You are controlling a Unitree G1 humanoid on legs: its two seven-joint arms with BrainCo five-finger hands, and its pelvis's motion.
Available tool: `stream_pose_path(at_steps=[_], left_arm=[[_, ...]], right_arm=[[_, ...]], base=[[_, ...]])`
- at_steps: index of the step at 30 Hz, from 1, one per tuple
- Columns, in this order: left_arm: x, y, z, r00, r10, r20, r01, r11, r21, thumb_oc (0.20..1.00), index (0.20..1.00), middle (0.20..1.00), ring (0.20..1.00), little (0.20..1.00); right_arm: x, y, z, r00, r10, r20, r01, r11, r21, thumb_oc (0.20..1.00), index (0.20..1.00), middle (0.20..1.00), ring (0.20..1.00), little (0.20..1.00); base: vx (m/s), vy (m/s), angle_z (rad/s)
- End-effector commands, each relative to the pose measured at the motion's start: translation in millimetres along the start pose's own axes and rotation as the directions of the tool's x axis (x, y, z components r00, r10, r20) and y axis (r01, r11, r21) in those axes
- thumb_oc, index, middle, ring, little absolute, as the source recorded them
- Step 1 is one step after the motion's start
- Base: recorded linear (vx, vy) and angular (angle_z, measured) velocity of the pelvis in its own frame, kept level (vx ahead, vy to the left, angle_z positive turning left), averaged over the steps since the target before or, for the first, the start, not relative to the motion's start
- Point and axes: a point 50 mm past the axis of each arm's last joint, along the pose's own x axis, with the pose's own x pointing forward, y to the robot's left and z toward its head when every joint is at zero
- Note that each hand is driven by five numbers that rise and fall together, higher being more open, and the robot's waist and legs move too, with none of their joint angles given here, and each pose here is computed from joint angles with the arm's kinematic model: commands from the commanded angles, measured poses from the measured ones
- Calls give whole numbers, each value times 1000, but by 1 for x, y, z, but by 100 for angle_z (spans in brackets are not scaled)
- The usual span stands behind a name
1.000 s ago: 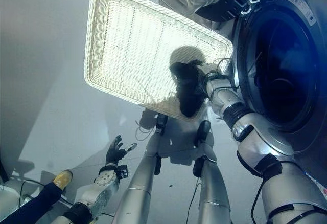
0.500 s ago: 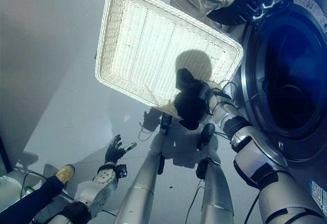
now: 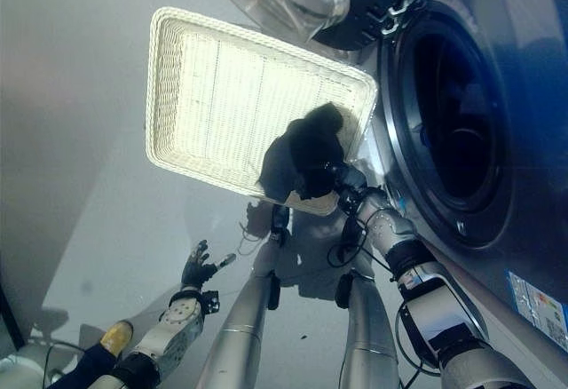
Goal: Put the clothes into the washing machine.
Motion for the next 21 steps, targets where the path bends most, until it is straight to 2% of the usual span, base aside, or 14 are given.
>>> stream_pose_path(at_steps=[1, 4, 7, 8, 9, 10, 13, 18, 20, 21], left_arm=[[-8, -11, -8, 1000, 26, -2, -26, 999, -29, 1000, 1000, 1000, 1000, 1000], [-7, -10, -7, 999, 49, -5, -49, 998, -37, 1000, 1000, 1000, 1000, 1000], [-7, -6, -9, 997, 76, -15, -77, 996, -44, 1000, 1000, 1000, 1000, 1000], [-7, -4, -9, 996, 88, -18, -89, 995, -50, 1000, 1000, 1000, 1000, 1000], [-6, -3, -7, 996, 91, -14, -92, 994, -55, 1000, 1000, 1000, 1000, 1000], [-6, -3, -8, 995, 101, -20, -102, 993, -57, 1000, 1000, 1000, 1000, 1000], [-5, -3, -6, 994, 104, -16, -105, 993, -58, 1000, 1000, 1000, 1000, 1000], [-2, -4, 1, 996, 91, -25, -91, 995, -39, 1000, 1000, 1000, 1000, 1000], [-1, -4, 3, 996, 86, -25, -87, 996, -36, 1000, 1000, 1000, 1000, 1000], [-3, -4, 2, 997, 75, -31, -76, 997, -19, 1000, 1000, 1000, 1000, 1000]], right_arm=[[-7, 20, 28, 964, 165, 208, -219, 937, 271, 200, 200, 200, 200, 200], [-14, 13, 39, 944, 121, 306, -237, 894, 379, 200, 200, 200, 200, 200], [-28, -7, 57, 894, -12, 447, -236, 837, 494, 200, 200, 200, 200, 200], [-37, -22, 70, 844, -134, 520, -208, 811, 547, 200, 200, 200, 200, 200], [-38, -22, 75, 837, -142, 529, -213, 806, 553, 200, 200, 200, 200, 200], [-50, -37, 94, 756, -278, 593, -198, 766, 612, 200, 200, 200, 200, 200], [-59, -42, 112, 687, -356, 633, -212, 735, 644, 200, 200, 200, 200, 200], [-100, -49, 188, 359, -606, 710, -273, 659, 701, 200, 200, 200, 200, 200], [-103, -47, 195, 335, -627, 703, -262, 655, 709, 200, 200, 200, 200, 200], [-114, -42, 215, 269, -670, 692, -241, 648, 722, 200, 200, 200, 200, 200]], base=[[-28, 86, -30], [-33, 59, -30], [-4, 49, -21], [-21, 24, -28], [-5, 42, -34], [-24, 30, -27], [1, 11, -22], [25, -20, -1], [32, -29, 4], [36, -42, 5]])
